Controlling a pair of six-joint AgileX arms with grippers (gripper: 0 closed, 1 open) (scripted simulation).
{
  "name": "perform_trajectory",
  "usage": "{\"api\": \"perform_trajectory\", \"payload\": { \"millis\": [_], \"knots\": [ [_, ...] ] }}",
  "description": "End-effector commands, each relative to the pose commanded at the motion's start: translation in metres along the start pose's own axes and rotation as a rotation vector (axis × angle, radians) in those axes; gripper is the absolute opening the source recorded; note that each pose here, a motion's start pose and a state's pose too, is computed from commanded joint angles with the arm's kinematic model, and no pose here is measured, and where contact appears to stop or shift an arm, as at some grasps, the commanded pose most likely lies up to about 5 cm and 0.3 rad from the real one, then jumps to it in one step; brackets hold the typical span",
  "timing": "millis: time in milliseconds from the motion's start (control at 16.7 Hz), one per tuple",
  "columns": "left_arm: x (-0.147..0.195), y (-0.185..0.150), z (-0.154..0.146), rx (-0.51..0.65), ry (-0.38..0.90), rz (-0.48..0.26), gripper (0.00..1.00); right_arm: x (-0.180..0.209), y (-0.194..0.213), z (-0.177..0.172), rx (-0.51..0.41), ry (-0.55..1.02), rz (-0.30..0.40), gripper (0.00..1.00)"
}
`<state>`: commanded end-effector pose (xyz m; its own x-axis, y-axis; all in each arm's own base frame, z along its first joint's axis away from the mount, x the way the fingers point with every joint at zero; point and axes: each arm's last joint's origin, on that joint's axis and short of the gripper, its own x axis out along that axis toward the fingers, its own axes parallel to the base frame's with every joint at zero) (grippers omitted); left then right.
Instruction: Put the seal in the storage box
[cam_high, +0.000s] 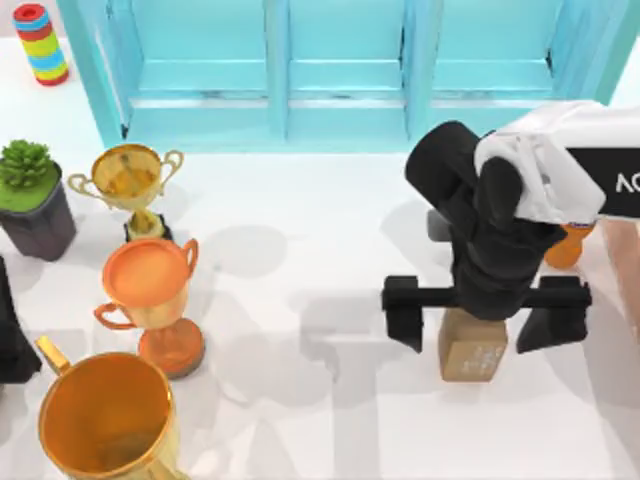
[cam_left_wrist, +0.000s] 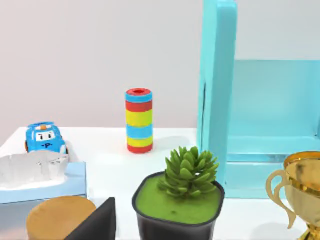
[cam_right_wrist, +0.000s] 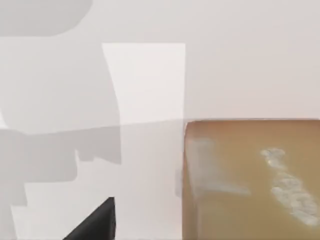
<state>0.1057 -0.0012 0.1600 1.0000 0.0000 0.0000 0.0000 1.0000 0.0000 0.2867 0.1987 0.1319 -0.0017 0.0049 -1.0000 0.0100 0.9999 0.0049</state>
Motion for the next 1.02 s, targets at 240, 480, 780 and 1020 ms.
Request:
{"api": "perform_trajectory", "payload": {
  "millis": [240,480,780,1020],
  "knots": [
    [0.0,0.0,0.0,0.0,0.0,0.0,1.0,0.0,0.0,0.0,0.0,0.0,0.0,0.7],
    [0.0,0.0,0.0,0.0,0.0,0.0,1.0,0.0,0.0,0.0,0.0,0.0,0.0,0.4],
    [0.0,0.0,0.0,0.0,0.0,0.0,1.0,0.0,0.0,0.0,0.0,0.0,0.0,0.02],
    [0.0,0.0,0.0,0.0,0.0,0.0,1.0,0.0,0.0,0.0,0.0,0.0,0.0,0.0]
  ]
}}
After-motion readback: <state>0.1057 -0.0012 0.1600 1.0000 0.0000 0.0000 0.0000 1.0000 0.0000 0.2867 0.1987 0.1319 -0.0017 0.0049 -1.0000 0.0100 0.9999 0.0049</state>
